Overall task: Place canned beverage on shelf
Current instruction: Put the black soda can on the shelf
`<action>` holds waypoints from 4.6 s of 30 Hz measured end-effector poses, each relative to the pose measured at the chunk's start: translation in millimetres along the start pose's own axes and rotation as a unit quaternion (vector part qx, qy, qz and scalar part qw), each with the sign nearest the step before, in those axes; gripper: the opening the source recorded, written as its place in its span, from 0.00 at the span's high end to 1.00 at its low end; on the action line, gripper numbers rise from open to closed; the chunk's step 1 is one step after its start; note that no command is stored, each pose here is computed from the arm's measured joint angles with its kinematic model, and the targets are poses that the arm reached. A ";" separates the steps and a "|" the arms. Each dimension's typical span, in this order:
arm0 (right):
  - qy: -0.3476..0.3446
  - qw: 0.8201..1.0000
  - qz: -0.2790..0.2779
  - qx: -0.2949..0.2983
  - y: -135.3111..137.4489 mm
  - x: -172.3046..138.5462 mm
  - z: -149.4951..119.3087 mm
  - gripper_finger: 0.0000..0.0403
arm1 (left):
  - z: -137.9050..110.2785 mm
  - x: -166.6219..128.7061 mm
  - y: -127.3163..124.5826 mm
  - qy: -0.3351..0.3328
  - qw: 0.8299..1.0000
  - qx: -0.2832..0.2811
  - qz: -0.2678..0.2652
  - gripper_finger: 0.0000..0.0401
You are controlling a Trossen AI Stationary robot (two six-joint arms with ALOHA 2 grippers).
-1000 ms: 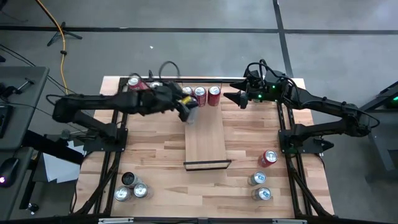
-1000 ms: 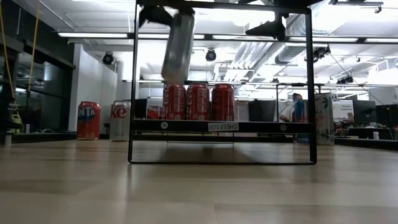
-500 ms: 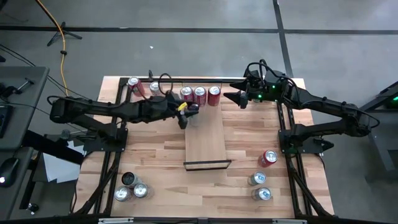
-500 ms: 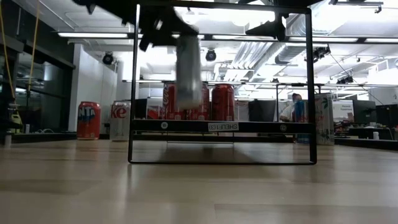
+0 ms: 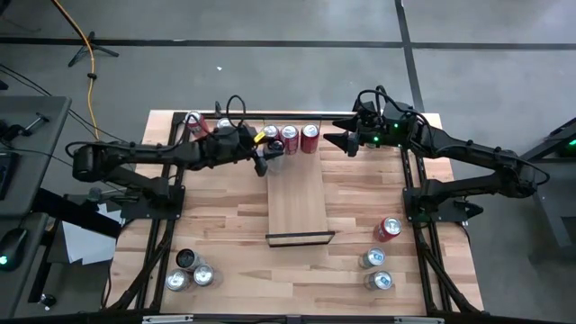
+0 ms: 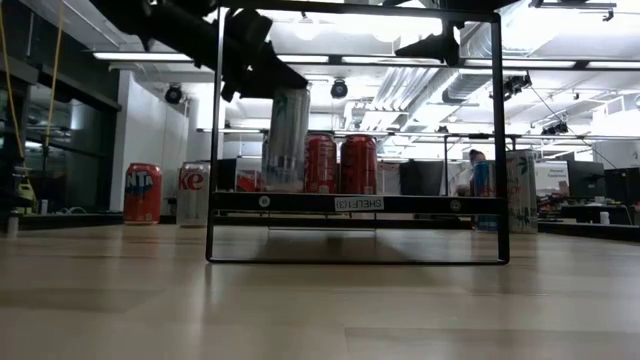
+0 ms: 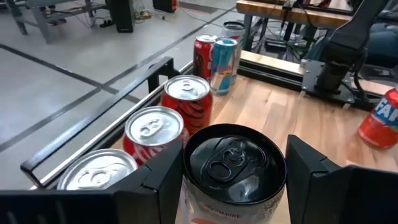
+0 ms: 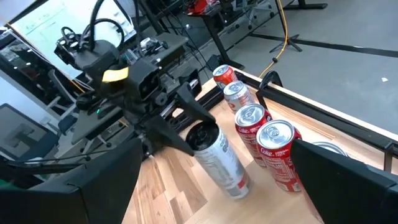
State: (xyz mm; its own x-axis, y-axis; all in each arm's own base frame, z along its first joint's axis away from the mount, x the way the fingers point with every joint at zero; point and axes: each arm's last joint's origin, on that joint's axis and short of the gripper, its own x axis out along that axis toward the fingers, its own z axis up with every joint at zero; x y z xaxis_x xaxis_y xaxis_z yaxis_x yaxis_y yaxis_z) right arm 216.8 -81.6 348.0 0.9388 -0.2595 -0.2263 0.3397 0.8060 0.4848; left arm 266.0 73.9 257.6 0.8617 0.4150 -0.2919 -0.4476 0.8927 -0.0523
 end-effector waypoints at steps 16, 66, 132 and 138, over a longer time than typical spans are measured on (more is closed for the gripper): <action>-0.006 1.000 -0.012 0.000 -0.6 0.0 0.3 0.02 | -9.2 13.5 3.8 0.021 0.999 0.036 -0.001 0.51; 0.130 0.987 0.051 -0.079 39.6 116.9 -109.0 0.95 | 38.9 -145.8 10.4 -0.162 0.975 -0.123 -0.091 0.94; 0.111 0.983 -0.031 -0.146 10.1 189.3 -95.6 1.00 | 36.0 -134.6 12.9 -0.156 0.978 -0.141 -0.003 1.00; 0.105 0.983 -0.041 -0.148 8.9 189.4 -94.5 1.00 | 35.8 -134.0 12.8 -0.154 0.978 -0.141 -0.003 1.00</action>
State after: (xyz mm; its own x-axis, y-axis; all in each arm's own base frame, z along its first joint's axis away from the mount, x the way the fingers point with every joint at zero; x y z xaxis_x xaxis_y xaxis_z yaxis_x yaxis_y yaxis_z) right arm 392.3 -73.3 229.6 0.8661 -0.2405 -0.4383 0.3536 0.9144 0.1971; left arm 153.4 35.9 330.2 0.8756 0.4829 0.0090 -0.4537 0.8289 -0.3271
